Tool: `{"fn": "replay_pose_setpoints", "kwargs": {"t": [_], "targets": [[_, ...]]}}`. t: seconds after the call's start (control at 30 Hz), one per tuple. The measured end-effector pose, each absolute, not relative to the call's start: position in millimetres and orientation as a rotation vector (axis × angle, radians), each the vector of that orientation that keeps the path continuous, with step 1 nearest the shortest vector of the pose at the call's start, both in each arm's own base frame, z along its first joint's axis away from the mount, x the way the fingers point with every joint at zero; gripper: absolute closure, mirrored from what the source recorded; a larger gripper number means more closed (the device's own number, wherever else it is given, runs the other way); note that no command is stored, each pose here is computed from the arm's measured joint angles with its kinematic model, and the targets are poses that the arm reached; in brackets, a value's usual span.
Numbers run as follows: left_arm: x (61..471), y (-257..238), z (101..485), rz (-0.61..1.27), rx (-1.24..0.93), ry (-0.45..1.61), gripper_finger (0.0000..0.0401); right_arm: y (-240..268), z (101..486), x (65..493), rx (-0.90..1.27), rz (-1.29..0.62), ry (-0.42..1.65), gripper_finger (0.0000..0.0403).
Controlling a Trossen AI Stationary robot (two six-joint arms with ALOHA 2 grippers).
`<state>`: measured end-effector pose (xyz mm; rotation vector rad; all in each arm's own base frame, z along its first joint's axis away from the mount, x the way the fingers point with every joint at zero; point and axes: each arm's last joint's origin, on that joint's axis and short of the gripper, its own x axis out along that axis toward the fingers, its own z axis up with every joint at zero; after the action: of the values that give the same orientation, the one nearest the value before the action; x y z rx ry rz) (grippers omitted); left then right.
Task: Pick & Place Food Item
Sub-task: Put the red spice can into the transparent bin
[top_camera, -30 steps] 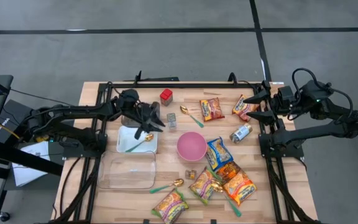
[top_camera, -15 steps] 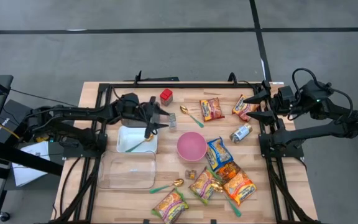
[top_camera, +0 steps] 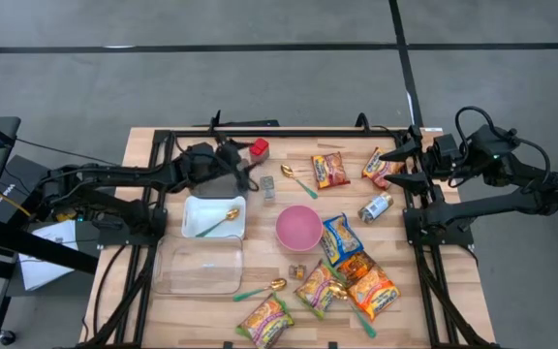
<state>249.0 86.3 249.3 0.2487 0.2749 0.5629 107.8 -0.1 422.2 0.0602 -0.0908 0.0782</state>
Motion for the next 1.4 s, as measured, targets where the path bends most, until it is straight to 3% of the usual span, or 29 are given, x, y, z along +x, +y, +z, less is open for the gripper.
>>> {"fn": "replay_pose_setpoints", "kwargs": {"t": [0.5,0.77,1.1,1.4], "targets": [[267,141,293,0.794,0.170,0.409,0.0135,0,422,108,0.018,0.076,-0.093,0.0188],[302,186,270,0.832,0.076,0.656,0.0134,0,422,108,0.017,0.077,-0.092,0.0188],[307,214,230,0.798,-0.178,0.745,0.0134,0,419,108,0.021,0.077,-0.063,0.0188],[311,215,208,0.760,-0.226,0.828,0.0126,0,419,108,0.015,0.076,-0.055,0.0188]]}}
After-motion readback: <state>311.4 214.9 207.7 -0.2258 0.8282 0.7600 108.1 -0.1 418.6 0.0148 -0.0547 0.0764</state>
